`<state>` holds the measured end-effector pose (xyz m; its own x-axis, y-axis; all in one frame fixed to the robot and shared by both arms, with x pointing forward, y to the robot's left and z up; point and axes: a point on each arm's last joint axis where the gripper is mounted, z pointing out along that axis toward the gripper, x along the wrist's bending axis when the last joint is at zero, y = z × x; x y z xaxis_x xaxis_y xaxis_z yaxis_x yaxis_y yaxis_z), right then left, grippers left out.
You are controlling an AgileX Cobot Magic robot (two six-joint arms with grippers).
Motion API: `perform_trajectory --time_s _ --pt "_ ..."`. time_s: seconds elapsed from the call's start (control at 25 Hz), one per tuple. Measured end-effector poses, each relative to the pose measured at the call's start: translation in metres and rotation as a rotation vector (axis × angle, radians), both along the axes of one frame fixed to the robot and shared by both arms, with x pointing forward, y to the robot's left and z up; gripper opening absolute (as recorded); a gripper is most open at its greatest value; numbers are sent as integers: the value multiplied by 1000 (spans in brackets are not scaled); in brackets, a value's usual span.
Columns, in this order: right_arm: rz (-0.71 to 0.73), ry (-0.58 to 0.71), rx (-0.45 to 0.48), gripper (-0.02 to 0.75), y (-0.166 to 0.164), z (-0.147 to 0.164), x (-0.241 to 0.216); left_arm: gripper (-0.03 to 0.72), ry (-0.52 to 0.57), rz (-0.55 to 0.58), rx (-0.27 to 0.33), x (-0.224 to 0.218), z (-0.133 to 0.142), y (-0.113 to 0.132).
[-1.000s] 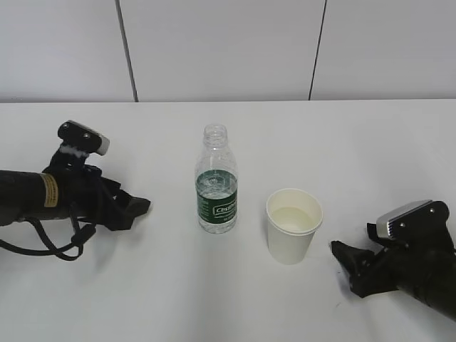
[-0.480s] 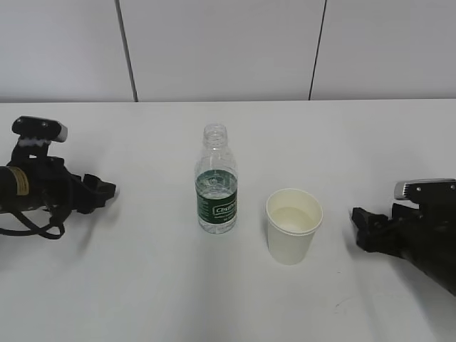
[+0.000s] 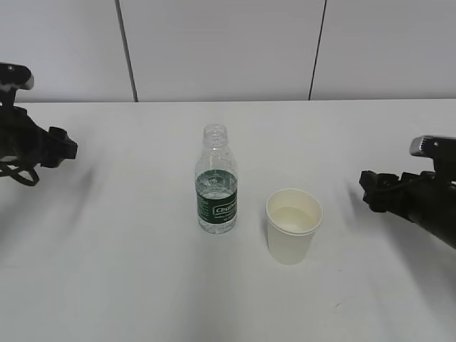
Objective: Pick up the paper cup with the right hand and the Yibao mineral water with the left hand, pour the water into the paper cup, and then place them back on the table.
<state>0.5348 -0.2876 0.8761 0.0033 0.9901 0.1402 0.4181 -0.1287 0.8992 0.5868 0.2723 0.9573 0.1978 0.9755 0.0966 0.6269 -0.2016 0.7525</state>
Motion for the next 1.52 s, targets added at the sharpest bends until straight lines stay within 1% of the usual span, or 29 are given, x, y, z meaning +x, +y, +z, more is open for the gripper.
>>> perform_trajectory --time_s 0.08,0.24,0.4,0.44,0.48,0.56,0.68,0.84,0.96,1.04,1.2,1.32,1.44,1.52 --pt "-9 20 -4 593 -2 12 5 484 38 51 43 4 7 4" --pt "19 125 -38 593 -2 33 13 484 121 160 105 10 21 12" --pt "27 261 -78 593 -4 52 22 481 203 253 128 12 34 17" --pt "24 295 -85 593 -4 57 24 480 239 264 139 11 37 18" --pt "19 318 -90 593 -5 64 27 481 280 278 136 10 40 19" --pt "9 393 -103 593 -6 76 31 480 367 266 145 8 45 18" --pt "-9 513 -118 593 -9 94 37 479 492 246 138 2 54 15" --pt "-3 671 -157 593 -11 114 39 479 592 221 143 -2 65 13" --pt "48 775 -179 593 -10 130 38 479 678 193 133 -7 72 11" --pt "86 824 -172 593 -7 142 38 479 716 172 116 -9 76 8" --pt "142 889 -159 593 -4 164 38 479 744 158 82 -10 83 4" --pt "155 937 -151 593 -3 179 36 479 747 154 74 -10 84 3" --pt "163 935 -143 593 -2 191 38 479 750 145 57 -11 84 2" --pt "165 926 -136 593 -1 194 41 479 754 141 30 -11 84 -1"
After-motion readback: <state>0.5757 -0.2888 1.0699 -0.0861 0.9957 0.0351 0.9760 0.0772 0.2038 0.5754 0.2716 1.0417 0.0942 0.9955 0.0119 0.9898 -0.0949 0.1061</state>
